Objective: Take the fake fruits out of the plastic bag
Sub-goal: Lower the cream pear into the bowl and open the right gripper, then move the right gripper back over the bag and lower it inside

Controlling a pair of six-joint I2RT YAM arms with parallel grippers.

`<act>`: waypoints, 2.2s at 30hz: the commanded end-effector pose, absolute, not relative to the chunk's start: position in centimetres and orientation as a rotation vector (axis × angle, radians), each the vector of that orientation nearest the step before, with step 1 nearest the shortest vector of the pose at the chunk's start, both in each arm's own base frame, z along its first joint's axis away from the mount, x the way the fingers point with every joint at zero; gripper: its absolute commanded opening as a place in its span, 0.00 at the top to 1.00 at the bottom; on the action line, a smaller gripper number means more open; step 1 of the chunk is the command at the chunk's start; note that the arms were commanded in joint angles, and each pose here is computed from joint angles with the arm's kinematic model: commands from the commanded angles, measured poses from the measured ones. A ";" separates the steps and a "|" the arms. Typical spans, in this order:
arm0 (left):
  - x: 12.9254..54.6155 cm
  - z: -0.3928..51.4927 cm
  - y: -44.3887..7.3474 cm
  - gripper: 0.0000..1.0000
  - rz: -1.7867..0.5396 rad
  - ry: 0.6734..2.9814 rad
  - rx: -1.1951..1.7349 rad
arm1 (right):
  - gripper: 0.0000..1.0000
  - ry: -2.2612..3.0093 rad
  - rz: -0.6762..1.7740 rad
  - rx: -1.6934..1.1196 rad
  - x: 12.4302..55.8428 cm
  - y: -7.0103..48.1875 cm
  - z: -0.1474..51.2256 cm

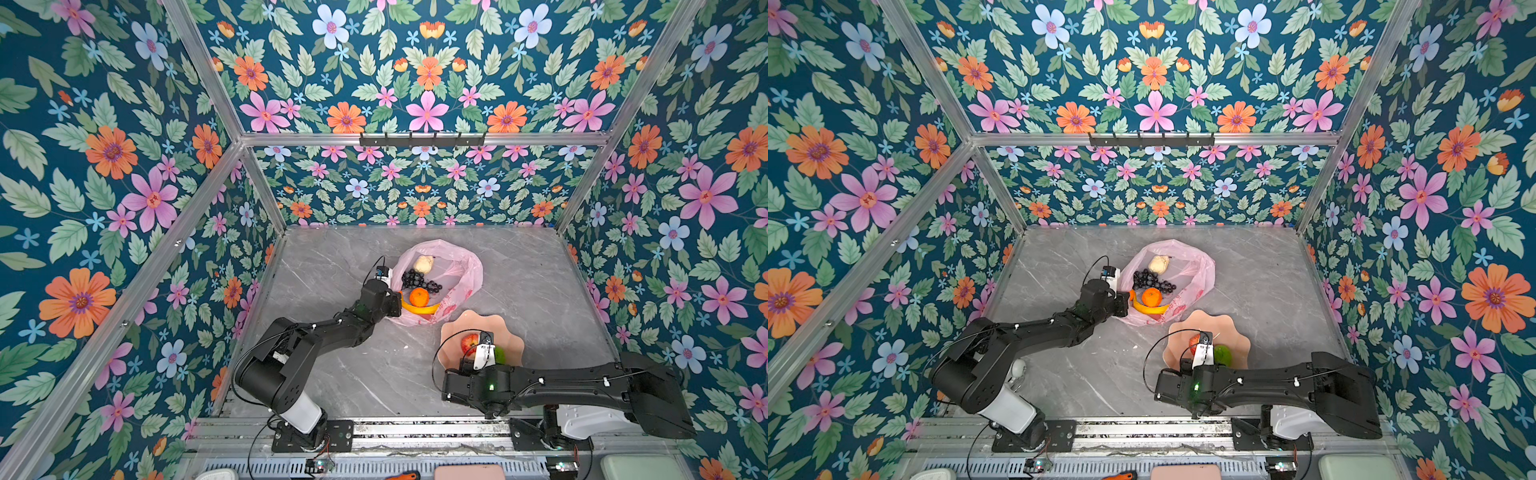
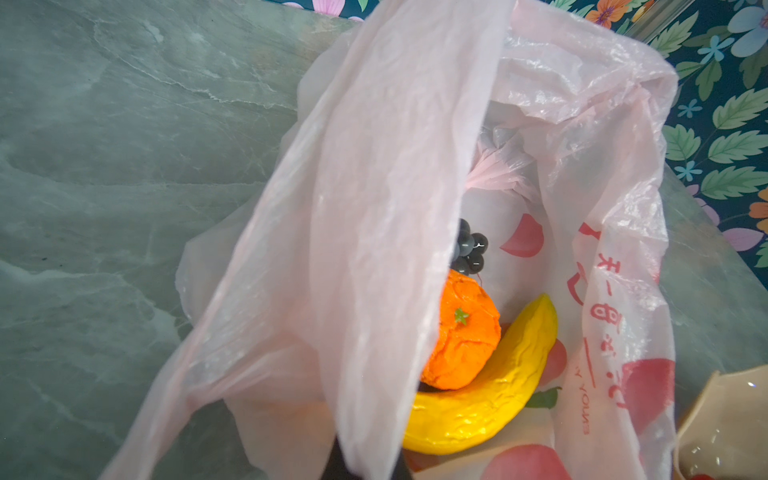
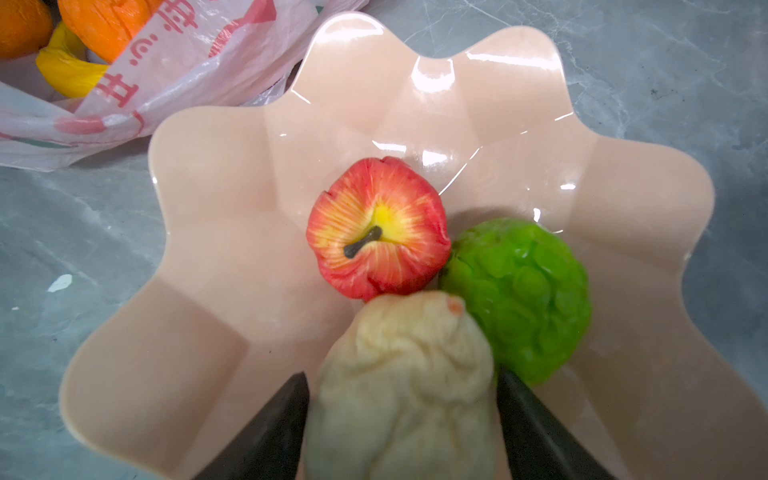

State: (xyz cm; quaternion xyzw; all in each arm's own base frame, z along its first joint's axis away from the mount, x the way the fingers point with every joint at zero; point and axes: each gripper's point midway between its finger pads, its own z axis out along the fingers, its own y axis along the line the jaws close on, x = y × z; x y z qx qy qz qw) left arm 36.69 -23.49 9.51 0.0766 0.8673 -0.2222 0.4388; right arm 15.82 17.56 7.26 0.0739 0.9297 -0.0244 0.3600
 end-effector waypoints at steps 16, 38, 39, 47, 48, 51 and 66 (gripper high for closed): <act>37.0 9.9 -23.5 1.00 -0.545 2.137 0.187 | 0.17 2.358 -0.095 0.202 16.2 17.0 9.3; 37.1 9.8 -23.4 1.00 -0.537 2.139 0.184 | 0.17 2.337 0.514 0.203 30.3 20.0 18.2; 37.1 9.9 -23.4 1.00 -0.540 2.138 0.184 | 0.18 2.313 0.530 0.191 31.2 20.6 19.0; 37.2 9.6 -23.6 1.00 -0.543 2.152 0.191 | 0.16 2.296 0.586 0.223 37.8 24.5 21.0; 37.2 9.5 -23.7 1.00 -0.543 2.157 0.193 | 0.16 2.283 0.604 0.206 38.6 25.3 21.0; 37.1 9.5 -23.9 1.00 -0.556 2.158 0.197 | 0.16 2.305 0.642 0.220 40.6 26.6 20.4; 37.0 9.4 -23.9 1.00 -0.564 2.159 0.197 | 0.20 2.393 0.685 0.433 49.5 28.9 12.2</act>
